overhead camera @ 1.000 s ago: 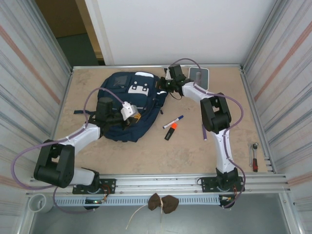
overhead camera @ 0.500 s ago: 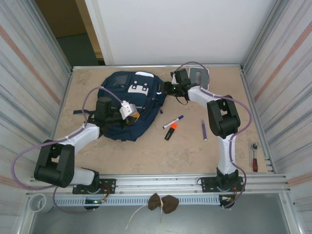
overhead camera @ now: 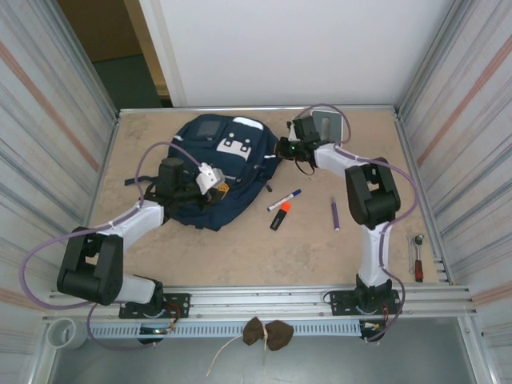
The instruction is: Pack the student bag
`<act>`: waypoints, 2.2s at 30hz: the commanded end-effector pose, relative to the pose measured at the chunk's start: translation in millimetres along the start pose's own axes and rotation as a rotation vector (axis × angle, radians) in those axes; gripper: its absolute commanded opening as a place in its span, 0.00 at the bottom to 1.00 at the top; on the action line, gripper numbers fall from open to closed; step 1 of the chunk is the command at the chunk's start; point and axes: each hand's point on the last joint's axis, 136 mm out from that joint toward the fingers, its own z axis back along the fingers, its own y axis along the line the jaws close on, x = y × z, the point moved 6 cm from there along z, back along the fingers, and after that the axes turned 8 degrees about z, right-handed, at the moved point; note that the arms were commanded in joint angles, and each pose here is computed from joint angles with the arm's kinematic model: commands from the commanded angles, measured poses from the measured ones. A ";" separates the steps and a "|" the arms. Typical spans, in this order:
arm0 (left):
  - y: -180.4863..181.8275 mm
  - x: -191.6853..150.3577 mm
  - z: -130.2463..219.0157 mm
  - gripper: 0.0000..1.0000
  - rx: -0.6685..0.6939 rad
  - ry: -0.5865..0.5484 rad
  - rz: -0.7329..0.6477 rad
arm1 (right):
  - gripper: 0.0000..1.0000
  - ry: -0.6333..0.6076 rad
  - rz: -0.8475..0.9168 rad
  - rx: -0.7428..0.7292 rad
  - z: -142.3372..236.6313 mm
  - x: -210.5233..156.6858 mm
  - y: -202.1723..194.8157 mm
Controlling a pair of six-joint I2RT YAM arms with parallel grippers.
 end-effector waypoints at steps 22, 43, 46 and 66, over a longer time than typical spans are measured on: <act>58.0 13.2 18.6 0.99 0.848 0.074 0.400 | 0.46 -0.127 0.292 0.154 63.7 -47.8 102.1; 106.4 -14.4 -2.6 0.74 0.911 0.329 0.480 | 0.30 0.064 0.168 -0.095 6.7 -69.1 9.5; 105.7 -15.9 2.1 0.62 0.882 0.319 0.516 | 0.28 0.078 0.181 -0.125 6.6 -67.5 5.1; 114.2 -34.4 23.2 0.64 0.809 0.328 0.763 | 0.25 0.078 0.191 -0.123 9.3 -60.2 3.1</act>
